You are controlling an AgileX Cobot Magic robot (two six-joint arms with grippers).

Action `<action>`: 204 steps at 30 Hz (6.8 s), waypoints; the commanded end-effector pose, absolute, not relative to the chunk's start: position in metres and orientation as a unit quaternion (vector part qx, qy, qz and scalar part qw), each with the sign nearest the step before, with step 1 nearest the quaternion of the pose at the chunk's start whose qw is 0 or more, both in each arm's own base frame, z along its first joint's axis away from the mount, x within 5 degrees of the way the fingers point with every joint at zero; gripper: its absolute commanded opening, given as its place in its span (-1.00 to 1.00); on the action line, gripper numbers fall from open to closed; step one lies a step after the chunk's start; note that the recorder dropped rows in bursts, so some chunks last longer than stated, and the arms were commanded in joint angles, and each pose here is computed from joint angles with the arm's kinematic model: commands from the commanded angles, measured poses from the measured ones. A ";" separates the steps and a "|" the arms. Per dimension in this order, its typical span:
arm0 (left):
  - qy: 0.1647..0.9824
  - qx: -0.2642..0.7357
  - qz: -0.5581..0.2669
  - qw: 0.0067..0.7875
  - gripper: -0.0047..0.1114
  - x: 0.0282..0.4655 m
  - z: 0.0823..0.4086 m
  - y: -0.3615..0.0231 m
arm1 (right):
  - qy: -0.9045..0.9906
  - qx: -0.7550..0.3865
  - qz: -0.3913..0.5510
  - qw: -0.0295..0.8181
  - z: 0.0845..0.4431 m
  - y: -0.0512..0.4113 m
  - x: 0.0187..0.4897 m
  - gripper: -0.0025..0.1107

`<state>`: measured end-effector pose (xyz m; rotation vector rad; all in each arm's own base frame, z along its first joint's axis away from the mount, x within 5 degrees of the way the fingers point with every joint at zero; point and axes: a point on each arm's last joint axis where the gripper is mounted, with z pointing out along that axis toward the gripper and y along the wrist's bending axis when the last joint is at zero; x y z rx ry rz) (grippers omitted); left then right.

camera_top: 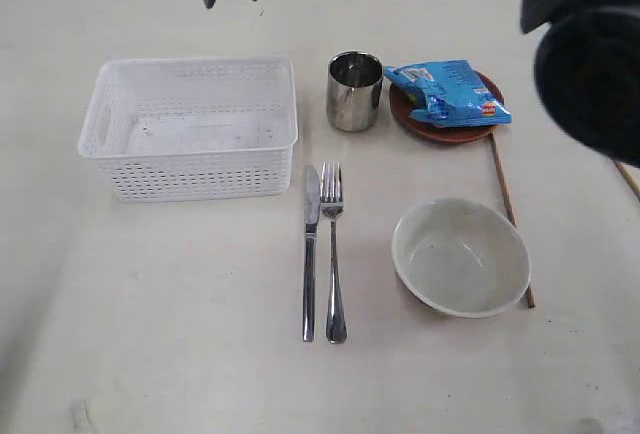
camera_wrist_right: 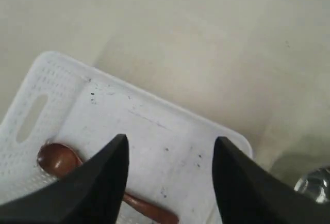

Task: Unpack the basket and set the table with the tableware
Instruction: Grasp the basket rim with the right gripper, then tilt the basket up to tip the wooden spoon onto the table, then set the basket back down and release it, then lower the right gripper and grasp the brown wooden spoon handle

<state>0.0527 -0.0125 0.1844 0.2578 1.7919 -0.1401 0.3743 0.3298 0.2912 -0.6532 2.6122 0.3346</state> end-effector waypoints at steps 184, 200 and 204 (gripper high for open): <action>0.777 0.115 -0.062 0.616 -0.92 0.052 0.184 -0.013 | 0.946 -0.283 0.139 0.071 0.230 0.385 0.235 -0.21; 0.777 0.115 -0.062 0.616 -0.92 0.052 0.184 -0.013 | 0.968 -0.231 0.085 0.046 0.135 0.383 0.267 -0.21; 0.777 0.115 -0.062 0.616 -0.92 0.052 0.184 -0.013 | 0.964 -0.252 0.078 0.040 0.124 0.383 0.268 -0.22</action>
